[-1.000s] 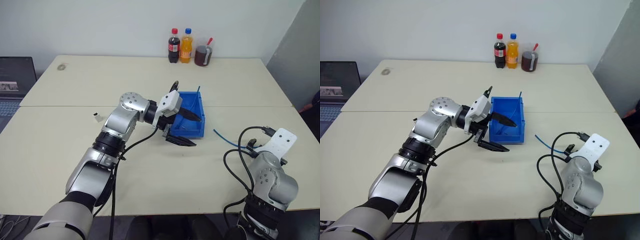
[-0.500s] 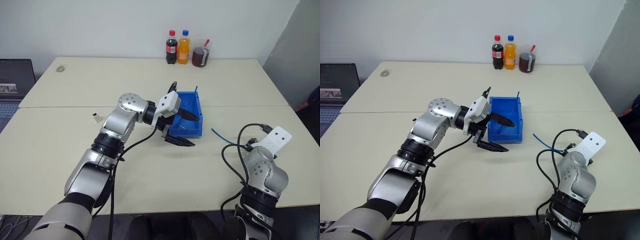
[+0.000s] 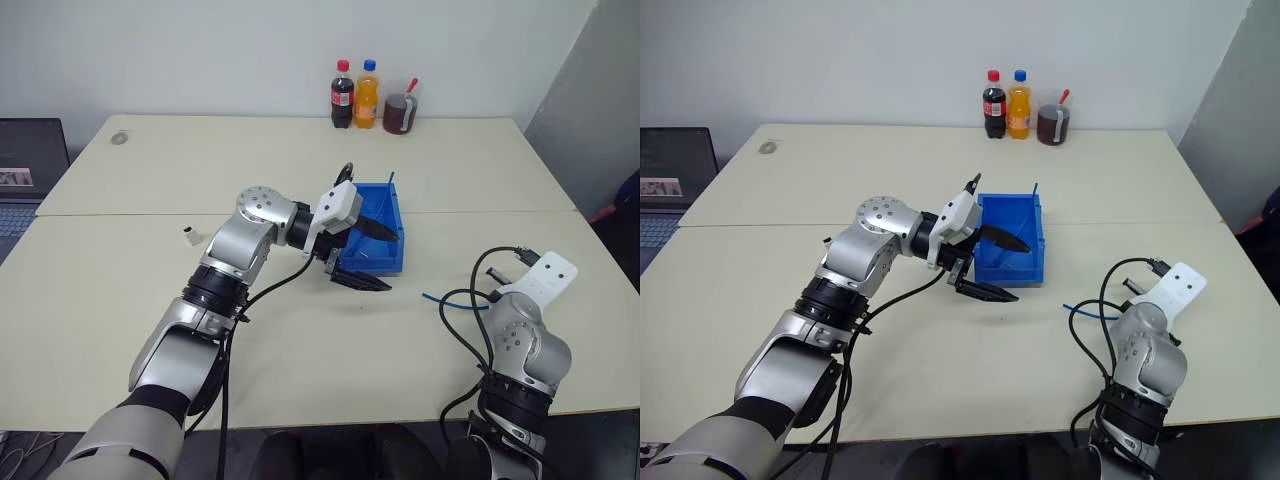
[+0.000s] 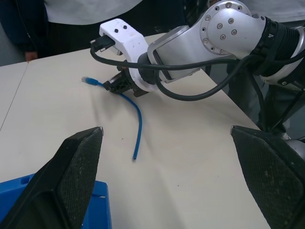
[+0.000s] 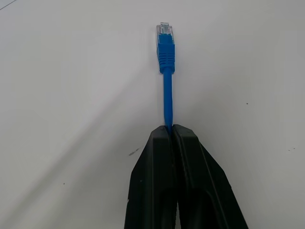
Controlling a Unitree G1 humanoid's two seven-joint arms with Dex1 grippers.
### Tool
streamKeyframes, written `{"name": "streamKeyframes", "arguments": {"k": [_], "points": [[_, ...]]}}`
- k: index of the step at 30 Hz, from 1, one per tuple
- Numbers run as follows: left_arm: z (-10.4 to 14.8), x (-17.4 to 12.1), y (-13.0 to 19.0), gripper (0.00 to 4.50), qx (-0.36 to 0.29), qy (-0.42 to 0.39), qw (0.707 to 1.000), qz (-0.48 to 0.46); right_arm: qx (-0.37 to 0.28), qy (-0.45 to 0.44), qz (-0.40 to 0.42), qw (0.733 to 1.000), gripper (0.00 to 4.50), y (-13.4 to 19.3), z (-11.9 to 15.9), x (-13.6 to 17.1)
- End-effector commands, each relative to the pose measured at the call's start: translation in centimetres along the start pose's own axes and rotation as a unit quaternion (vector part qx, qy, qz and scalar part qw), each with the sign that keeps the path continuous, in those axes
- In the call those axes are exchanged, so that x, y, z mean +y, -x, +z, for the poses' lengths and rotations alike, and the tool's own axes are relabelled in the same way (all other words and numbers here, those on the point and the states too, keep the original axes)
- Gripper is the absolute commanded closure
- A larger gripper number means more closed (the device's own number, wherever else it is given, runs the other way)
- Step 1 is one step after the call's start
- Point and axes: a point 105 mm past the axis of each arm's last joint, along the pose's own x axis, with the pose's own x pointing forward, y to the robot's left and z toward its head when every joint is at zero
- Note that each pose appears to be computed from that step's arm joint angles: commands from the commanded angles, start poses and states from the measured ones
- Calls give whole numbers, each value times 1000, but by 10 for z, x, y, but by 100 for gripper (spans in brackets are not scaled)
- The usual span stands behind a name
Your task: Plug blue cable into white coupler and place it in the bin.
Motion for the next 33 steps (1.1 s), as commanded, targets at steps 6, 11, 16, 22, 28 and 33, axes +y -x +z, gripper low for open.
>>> {"name": "streamKeyframes", "arguments": {"k": [6,11,16,22,28,33], "points": [[5,-10,31,0,17,-19,1000,6,-56,233,210,948,448,31,25,-24],[-6,-22,61,0,38,10,999,27,-53,455,434,776,448,86,19,-32],[-28,-47,90,0,43,48,993,100,-56,504,592,627,448,128,10,-5],[-70,-101,114,0,88,92,973,190,-85,511,682,517,448,137,-14,52],[-72,-159,107,0,66,157,930,327,-107,525,724,435,448,137,-56,112],[-71,-189,104,0,66,197,886,415,-117,557,739,360,448,138,-91,126]]}}
